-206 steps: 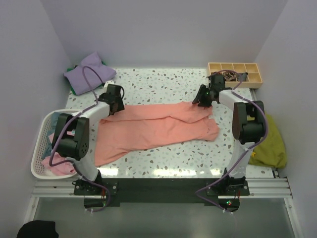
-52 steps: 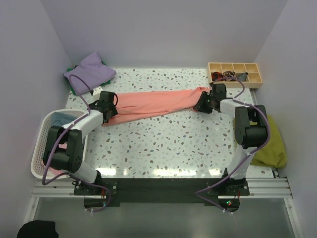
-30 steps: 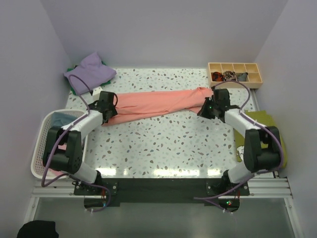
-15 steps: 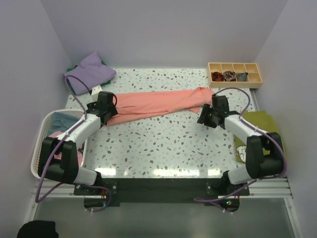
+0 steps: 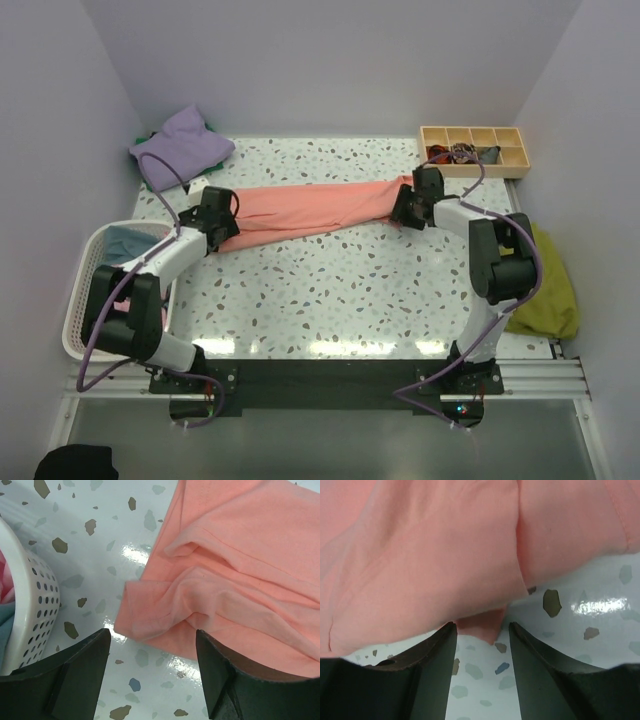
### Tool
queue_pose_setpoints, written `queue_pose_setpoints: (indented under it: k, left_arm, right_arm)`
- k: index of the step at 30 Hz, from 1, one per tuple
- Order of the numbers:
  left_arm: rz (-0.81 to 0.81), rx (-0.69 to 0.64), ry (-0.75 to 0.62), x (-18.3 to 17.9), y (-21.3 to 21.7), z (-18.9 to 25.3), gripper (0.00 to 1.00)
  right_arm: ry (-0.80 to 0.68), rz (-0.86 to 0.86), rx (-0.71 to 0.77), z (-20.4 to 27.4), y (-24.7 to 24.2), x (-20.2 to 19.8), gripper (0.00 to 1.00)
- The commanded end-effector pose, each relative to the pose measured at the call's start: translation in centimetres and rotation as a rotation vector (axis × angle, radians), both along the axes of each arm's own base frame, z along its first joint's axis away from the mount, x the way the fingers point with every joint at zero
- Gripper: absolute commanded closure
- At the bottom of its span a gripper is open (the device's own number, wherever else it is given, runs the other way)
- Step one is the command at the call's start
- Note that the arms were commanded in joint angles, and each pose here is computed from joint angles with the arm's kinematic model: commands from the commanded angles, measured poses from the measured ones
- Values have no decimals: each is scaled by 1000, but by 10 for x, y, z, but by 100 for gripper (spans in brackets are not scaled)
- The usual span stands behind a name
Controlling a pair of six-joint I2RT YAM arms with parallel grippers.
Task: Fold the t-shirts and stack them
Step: Fold the flattened tshirt in 1/3 of the way
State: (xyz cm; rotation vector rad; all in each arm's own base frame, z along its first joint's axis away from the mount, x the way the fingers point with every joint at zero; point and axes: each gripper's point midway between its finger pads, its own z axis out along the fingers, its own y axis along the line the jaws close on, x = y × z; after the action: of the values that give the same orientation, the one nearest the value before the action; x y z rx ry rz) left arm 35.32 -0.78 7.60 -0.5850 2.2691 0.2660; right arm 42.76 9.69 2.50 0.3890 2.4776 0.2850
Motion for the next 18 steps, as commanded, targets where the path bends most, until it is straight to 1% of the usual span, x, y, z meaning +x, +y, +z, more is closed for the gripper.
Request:
queue_pose_setpoints:
  k: [1,5,6,7,8,9,10,11,12,13,15,18]
  left_arm:
    - [2,11,-43,15,-1,8,26]
    - [-1,15,-30,15,-2,4,26]
    - [-4,14,-28,15,-2,3,26]
    - [-5,14,-28,15,-2,3,26]
    - [-5,16,-23,14,-2,2,26]
    - [-6,17,-23,14,-2,2,26]
    - [-4,20,-16,12,-1,0,26]
    - [-4,20,-16,13,-1,0,26]
    - [-5,22,-11,12,-1,-1,26]
    - [-2,24,-8,11,0,-2,26]
    - [-1,27,-7,10,1,-1,26]
    - [2,29,-17,11,1,3,26]
  right_arm:
    - [-26,-18,-13,-1,1,21,49]
    - [-18,-24,-3,-11,5,30,50]
    - [18,-25,-10,-21,3,26,51]
    - [17,-28,-15,-20,4,28,56]
    - [24,-31,-28,-22,3,27,60]
    - [38,-30,-37,-26,2,24,67]
    - [43,-33,-45,-27,0,24,75]
    - [48,-32,-52,-28,0,23,91]
    - [53,-30,-56,-29,-1,21,97]
    - [50,-25,-56,-27,-1,19,100]
    - [40,-5,-45,-21,1,15,100]
    - [2,19,-39,5,1,0,100]
